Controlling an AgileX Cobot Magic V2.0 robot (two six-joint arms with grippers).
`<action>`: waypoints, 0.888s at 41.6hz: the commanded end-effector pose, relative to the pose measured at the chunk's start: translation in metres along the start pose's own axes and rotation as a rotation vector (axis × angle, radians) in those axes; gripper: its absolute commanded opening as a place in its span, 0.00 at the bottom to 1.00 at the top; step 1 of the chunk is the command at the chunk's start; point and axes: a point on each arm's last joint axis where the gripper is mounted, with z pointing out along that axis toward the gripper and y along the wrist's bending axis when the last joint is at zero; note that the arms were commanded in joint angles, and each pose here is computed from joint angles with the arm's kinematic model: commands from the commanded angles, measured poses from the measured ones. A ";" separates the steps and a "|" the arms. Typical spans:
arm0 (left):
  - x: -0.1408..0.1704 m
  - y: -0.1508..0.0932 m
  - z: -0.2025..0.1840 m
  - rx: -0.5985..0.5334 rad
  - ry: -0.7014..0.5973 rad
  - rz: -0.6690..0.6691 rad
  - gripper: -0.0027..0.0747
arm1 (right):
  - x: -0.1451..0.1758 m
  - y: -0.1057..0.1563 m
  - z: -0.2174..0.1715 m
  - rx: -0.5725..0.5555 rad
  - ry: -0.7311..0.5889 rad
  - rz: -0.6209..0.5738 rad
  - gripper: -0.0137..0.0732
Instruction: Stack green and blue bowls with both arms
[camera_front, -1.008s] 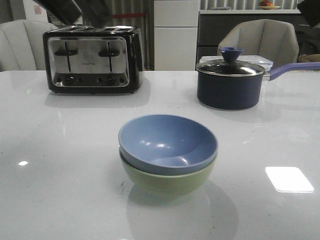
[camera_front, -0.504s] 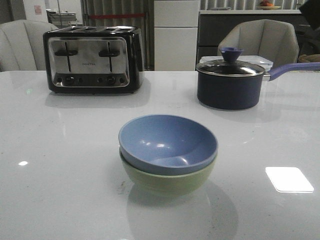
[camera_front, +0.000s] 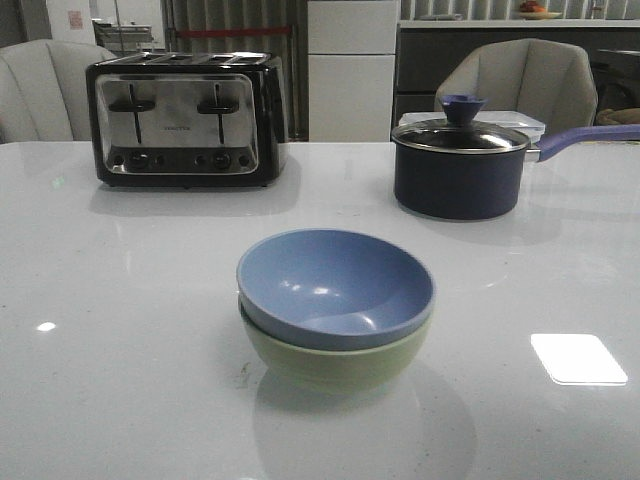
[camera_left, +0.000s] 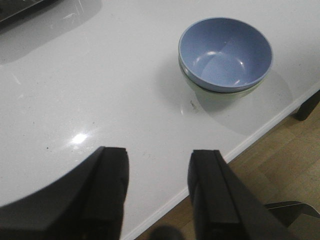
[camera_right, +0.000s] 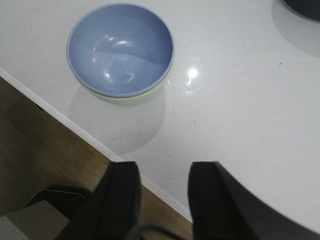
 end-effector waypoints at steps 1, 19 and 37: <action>-0.013 0.001 -0.006 -0.006 -0.102 -0.004 0.31 | -0.011 -0.001 -0.007 0.018 -0.081 -0.021 0.37; -0.013 0.000 -0.006 0.005 -0.100 -0.016 0.16 | -0.010 -0.001 -0.006 0.019 -0.074 -0.024 0.22; -0.010 0.003 -0.012 -0.027 -0.136 -0.011 0.16 | -0.010 -0.001 -0.006 0.019 -0.073 -0.024 0.22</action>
